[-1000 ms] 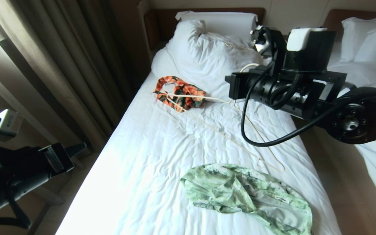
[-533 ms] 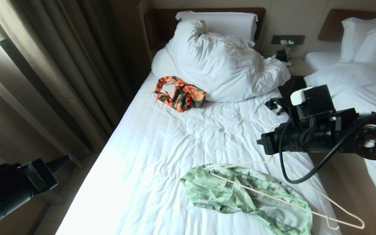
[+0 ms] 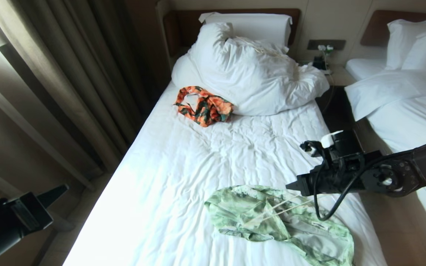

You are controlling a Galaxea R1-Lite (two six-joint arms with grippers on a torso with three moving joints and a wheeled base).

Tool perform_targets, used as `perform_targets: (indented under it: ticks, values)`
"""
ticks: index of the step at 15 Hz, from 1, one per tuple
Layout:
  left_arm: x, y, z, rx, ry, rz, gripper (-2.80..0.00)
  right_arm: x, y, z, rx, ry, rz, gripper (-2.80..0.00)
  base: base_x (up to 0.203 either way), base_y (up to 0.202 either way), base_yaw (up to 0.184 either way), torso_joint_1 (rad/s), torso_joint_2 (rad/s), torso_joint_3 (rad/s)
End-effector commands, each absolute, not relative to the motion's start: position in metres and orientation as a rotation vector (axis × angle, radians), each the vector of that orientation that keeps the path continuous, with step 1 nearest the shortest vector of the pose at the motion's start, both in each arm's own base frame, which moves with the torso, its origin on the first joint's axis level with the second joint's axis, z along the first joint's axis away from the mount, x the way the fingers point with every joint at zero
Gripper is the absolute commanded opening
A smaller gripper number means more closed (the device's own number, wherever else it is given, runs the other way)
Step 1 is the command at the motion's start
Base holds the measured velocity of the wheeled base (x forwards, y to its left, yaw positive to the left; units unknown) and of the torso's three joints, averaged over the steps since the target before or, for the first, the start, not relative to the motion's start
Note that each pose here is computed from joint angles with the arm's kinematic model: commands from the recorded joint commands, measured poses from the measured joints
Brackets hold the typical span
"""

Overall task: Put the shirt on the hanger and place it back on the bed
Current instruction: Place the hanger on the bed

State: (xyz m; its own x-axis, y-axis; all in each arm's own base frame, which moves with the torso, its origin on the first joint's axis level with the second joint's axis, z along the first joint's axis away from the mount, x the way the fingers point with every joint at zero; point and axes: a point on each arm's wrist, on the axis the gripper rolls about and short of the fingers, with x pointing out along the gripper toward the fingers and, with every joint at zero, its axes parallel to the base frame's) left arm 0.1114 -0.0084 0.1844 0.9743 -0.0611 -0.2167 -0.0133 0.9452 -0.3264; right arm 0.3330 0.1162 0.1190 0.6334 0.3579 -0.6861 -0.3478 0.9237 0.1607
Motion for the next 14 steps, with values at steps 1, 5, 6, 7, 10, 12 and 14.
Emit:
perform_targets:
  ticks: [1,5,6,7,10,12,14]
  values:
    - [0.104,-0.008,0.188,-0.336,0.198,-0.032,-2.8,0.326,0.11,0.099,-0.094,0.9,0.314,0.0,0.0,0.0,0.0,0.0,0.0,0.0]
    - [0.093,-0.007,0.189,-0.336,0.181,-0.033,-2.8,0.316,0.113,0.093,-0.158,1.008,0.281,0.0,0.0,0.0,0.0,0.0,0.0,0.0]
    - [0.088,-0.007,0.189,-0.336,0.184,-0.033,-2.8,0.317,0.117,0.095,-0.169,0.996,0.272,0.0,0.0,0.0,0.0,0.0,0.0,0.0]
    - [0.084,-0.006,0.189,-0.335,0.191,-0.033,-2.8,0.318,0.121,0.095,-0.182,0.99,0.269,0.0,0.0,0.0,0.0,0.0,0.0,0.0]
    - [0.077,-0.006,0.191,-0.336,0.165,-0.037,-2.8,0.315,0.126,0.1,-0.202,0.963,0.237,-2.8,0.0,0.0,0.0,0.0,0.0,0.0]
    - [0.07,-0.005,0.193,-0.337,0.134,-0.043,-2.8,0.309,0.126,0.114,-0.169,0.919,0.232,-2.8,0.0,0.0,0.0,0.0,0.0,0.0]
    - [0.061,-0.005,0.195,-0.341,0.094,-0.049,-2.8,0.294,0.123,0.145,-0.146,0.834,0.238,-2.8,0.0,0.0,0.0,0.0,0.0,0.0]
